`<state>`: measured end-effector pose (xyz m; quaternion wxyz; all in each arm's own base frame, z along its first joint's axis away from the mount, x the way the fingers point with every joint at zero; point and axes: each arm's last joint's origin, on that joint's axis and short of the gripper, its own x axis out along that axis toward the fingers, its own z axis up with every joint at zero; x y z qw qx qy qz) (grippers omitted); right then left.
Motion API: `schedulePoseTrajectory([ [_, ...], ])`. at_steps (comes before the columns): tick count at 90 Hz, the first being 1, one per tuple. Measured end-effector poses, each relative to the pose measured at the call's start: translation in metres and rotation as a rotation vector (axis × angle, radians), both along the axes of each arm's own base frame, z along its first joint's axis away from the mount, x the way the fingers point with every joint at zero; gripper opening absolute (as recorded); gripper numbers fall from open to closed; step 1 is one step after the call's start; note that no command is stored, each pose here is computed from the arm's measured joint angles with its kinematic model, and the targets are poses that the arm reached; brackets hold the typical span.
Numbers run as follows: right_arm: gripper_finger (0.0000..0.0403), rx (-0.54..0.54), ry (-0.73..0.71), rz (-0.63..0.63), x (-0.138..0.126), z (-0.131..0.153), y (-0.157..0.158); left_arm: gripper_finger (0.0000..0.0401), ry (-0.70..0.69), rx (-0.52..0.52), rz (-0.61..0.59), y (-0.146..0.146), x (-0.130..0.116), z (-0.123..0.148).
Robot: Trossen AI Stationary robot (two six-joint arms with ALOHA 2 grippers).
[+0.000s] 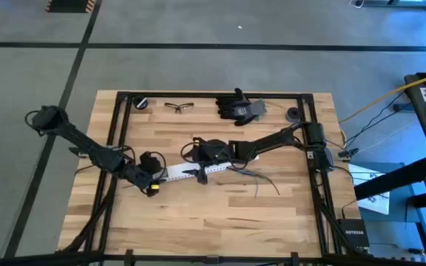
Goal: Ziptie cables
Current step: Close the white cable duct
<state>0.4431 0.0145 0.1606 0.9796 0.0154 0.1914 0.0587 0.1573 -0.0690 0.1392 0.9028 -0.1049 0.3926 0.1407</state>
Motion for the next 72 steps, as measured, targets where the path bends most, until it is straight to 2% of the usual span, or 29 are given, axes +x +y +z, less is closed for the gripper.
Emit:
schedulePoseTrajectory([
  [50,0.0285,-0.005,0.026,0.002,-0.0010,-0.0024,0.0000,0.0237,0.003,0.012,-0.011,0.0002,0.0000,0.0000],
  [72,0.0285,-0.044,0.014,-0.028,-0.0004,-0.0015,-0.0019,0.0237,-0.007,-0.007,0.013,-0.0008,-0.0004,0.0002],
])
